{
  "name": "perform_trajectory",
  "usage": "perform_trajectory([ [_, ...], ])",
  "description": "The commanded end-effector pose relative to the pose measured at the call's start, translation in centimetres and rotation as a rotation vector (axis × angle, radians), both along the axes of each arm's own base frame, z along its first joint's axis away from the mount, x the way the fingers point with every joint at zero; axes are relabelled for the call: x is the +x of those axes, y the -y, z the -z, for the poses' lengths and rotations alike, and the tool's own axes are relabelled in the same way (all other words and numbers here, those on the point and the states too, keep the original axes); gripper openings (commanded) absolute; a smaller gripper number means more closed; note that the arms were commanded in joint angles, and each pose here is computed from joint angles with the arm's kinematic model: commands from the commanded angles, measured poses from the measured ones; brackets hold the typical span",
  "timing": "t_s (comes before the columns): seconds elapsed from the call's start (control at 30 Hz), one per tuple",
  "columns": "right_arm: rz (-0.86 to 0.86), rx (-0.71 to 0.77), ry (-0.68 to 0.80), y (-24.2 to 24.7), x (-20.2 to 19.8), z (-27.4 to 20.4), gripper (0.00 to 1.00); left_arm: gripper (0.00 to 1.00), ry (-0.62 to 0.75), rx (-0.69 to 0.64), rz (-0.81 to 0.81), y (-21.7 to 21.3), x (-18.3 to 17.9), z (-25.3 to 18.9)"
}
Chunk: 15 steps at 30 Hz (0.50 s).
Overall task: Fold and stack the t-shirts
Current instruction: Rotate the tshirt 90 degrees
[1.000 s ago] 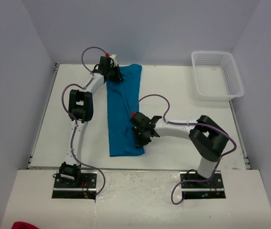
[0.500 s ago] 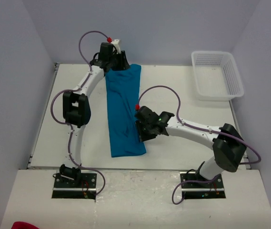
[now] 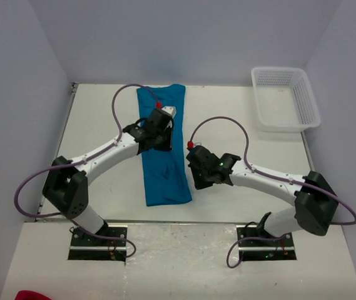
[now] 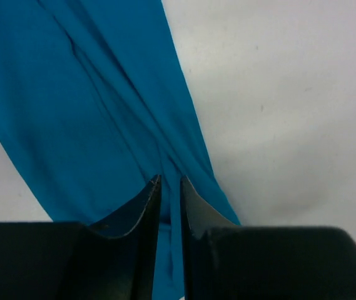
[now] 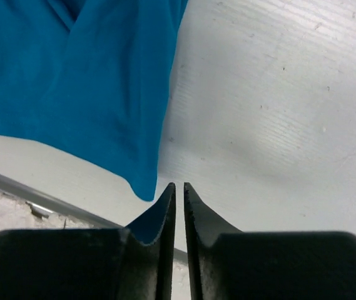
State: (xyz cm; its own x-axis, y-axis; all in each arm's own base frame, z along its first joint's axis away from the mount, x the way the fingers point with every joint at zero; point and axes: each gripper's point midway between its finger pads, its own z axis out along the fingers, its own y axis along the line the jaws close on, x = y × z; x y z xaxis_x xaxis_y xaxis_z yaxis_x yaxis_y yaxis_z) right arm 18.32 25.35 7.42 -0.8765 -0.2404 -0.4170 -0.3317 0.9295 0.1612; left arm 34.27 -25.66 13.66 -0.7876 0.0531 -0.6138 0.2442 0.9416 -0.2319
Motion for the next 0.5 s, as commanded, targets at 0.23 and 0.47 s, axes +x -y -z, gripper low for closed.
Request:
perform_trajectory([
  [0.23,0.073,0.073,0.061,2.3,0.8,-0.8,0.0,0.19,-0.04,-0.07,-0.045,-4.0,-10.9,0.8],
  [0.47,0.083,0.104,0.066,2.6,1.0,-0.7,0.0,0.26,-0.131,-0.146,0.011,-4.2,-14.6,4.3],
])
